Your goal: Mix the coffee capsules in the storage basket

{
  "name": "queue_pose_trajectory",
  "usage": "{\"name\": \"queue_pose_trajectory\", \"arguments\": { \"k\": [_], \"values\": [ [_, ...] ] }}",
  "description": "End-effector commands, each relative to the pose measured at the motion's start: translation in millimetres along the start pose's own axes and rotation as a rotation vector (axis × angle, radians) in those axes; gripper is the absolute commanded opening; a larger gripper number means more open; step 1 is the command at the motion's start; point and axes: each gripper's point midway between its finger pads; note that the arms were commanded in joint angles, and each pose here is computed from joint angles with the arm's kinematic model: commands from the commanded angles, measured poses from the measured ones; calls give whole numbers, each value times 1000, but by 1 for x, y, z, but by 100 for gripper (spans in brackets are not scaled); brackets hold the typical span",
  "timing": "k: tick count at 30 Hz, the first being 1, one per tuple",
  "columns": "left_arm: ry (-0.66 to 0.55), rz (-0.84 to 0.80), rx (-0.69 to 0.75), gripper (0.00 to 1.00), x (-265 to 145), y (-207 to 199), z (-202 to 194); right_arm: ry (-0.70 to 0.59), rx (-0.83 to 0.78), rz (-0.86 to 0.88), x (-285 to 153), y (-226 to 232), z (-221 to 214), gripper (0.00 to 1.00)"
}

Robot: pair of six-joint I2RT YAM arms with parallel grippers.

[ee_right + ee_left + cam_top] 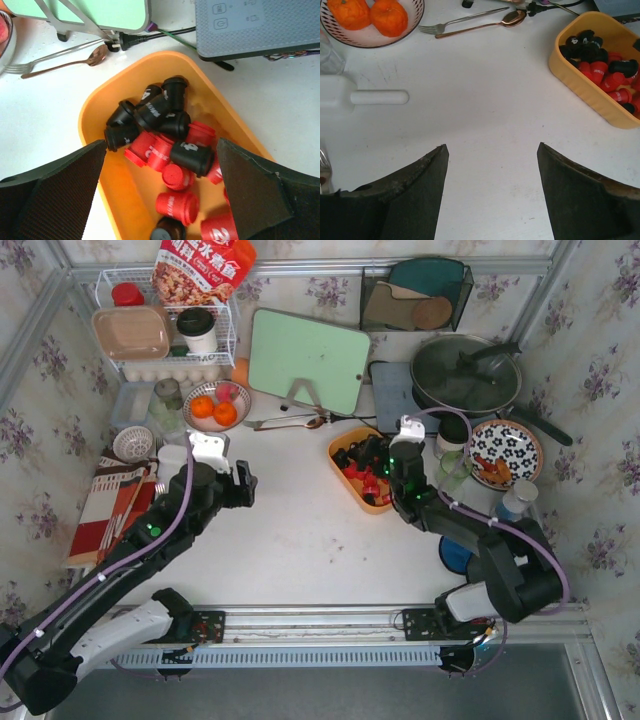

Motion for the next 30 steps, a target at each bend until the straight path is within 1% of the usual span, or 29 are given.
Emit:
{"name": "queue_pose_trajectory", "arguments": {
  "k": [1,3,8,9,11,15,18,20,22,24,26,30],
  "values": [
    [-17,34,4,74,2,6,4,-115,-81,-4,-15,-8,24,100],
    [-17,40,-5,74,3,6,4,-172,-122,-36,-24,-19,31,100],
    [-8,60,-18,74,4,9,0,-337,-185,-188,-48,-63,47,100],
    [-5,65,-18,74,4,10,-2,-383,-185,-202,-53,-68,52,100],
    [-1,75,-20,74,4,11,-4,-430,-180,-249,-61,-79,60,100],
    [6,88,-31,74,6,13,-8,-453,-213,-274,-67,-94,62,100],
    [14,88,-34,74,8,12,-10,-471,-190,-293,-70,-112,55,100],
    [20,90,-31,74,10,12,-12,-475,-168,-262,-70,-120,47,100],
    [23,94,-28,74,11,12,-13,-484,-168,-226,-72,-122,44,100],
    [26,94,-26,74,13,12,-13,-438,-182,-176,-67,-115,40,100],
    [25,94,-26,74,14,11,-13,-441,-200,-129,-67,-110,39,100],
    [30,84,-32,74,18,8,-13,-433,-197,-104,-68,-108,38,100]
  ]
}}
Point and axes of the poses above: each gripper's point midway between its finger pads, its own x axis out along the fingers, its own y axis along the line the jaws close on, z = x × y, and after that the axes turned 11 degrees about x, right-handed
